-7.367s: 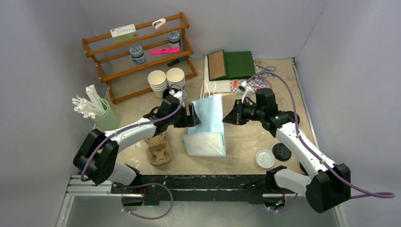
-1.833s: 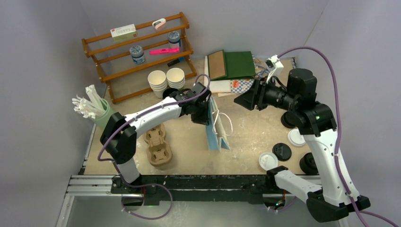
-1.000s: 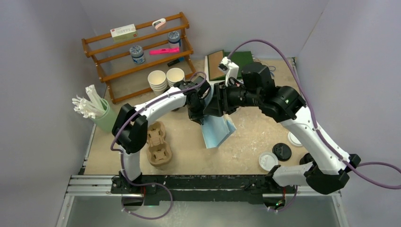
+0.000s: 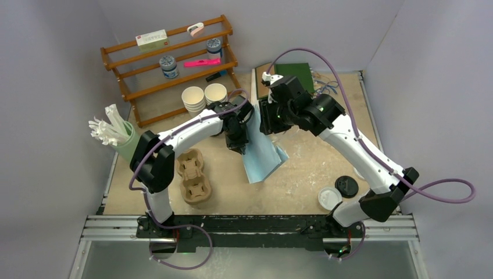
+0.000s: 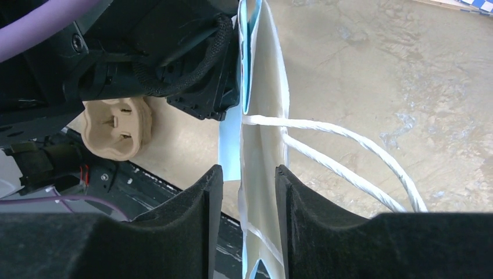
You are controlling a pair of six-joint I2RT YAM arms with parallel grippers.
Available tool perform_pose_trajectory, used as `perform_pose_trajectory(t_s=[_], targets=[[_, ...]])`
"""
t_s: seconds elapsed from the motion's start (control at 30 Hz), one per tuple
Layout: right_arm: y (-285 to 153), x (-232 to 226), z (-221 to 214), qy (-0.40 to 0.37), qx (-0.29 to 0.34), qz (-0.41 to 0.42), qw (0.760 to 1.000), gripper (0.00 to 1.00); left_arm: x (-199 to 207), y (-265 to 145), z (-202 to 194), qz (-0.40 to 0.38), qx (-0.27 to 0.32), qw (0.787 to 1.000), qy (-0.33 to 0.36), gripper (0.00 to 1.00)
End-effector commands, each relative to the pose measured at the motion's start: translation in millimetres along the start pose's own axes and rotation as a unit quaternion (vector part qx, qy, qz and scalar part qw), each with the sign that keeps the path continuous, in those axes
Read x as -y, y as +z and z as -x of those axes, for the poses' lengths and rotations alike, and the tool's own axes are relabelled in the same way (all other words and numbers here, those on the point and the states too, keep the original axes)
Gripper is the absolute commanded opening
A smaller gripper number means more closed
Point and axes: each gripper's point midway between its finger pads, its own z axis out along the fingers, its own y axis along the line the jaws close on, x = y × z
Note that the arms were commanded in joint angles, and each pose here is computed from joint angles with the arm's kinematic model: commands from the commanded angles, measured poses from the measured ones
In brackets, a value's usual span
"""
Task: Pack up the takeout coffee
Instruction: Open the takeout bag at the center of the board.
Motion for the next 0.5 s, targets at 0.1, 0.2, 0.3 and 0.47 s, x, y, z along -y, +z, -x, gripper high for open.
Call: perform_pose_trajectory(t_s=[0.1, 0.2, 0.3, 0.47], targets=[[2, -8, 10, -0.015, 0.015, 0.019, 1.0, 0.32, -3, -14, 5, -0.011, 0.023, 0.999, 0.025, 0.0], [1, -15, 3, -0.008, 0.0, 0.041, 0.999, 0.22, 0, -14, 4, -0.02, 0.022, 0.999, 0.032, 0.0], [1, -7, 2, -0.019, 0.0, 0.023, 1.0, 0.12, 4, -17, 7, -0.035, 0.033, 0.998, 0.035, 0.02], [-5, 16, 2, -0.018, 0.01, -0.034, 0.999, 0.0, 3, -26, 14, -0.056, 0.064, 0.996, 0.033, 0.09]])
